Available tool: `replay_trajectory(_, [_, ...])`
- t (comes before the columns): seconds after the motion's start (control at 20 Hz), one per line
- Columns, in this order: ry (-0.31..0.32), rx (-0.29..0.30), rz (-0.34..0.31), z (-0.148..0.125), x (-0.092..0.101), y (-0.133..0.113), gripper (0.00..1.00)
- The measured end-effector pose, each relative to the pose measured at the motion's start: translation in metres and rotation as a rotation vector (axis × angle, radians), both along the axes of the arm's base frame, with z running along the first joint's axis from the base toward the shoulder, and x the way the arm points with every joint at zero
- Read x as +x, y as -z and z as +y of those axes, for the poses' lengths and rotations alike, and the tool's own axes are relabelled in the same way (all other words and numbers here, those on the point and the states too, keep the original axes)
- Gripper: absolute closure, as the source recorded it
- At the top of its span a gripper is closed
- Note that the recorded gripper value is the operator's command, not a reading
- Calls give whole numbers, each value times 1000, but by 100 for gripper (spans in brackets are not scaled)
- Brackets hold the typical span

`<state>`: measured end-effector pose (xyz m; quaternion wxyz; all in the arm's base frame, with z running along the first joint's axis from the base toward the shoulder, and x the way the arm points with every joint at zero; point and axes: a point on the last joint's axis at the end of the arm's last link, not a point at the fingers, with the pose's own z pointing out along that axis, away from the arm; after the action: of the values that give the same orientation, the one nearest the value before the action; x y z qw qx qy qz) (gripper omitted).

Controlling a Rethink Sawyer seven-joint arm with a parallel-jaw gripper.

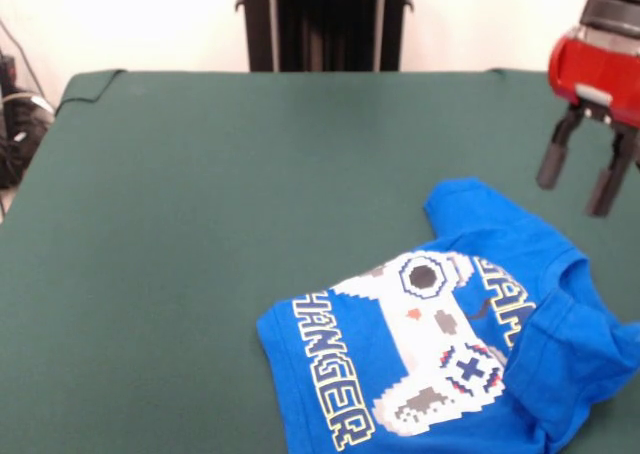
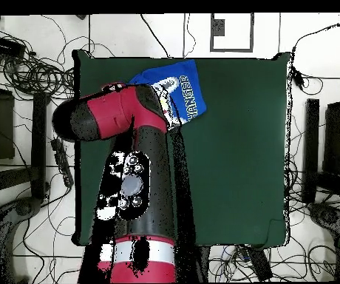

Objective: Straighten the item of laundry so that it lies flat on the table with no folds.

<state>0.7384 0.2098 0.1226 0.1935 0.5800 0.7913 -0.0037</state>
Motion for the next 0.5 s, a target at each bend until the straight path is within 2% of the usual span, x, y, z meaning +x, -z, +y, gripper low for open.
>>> replay_trajectory(0.2, [-13, -66, 49, -2, -13, 2, 0])
replay_trajectory(0.5, [-53, -129, 77, -2, -26, 21, 0])
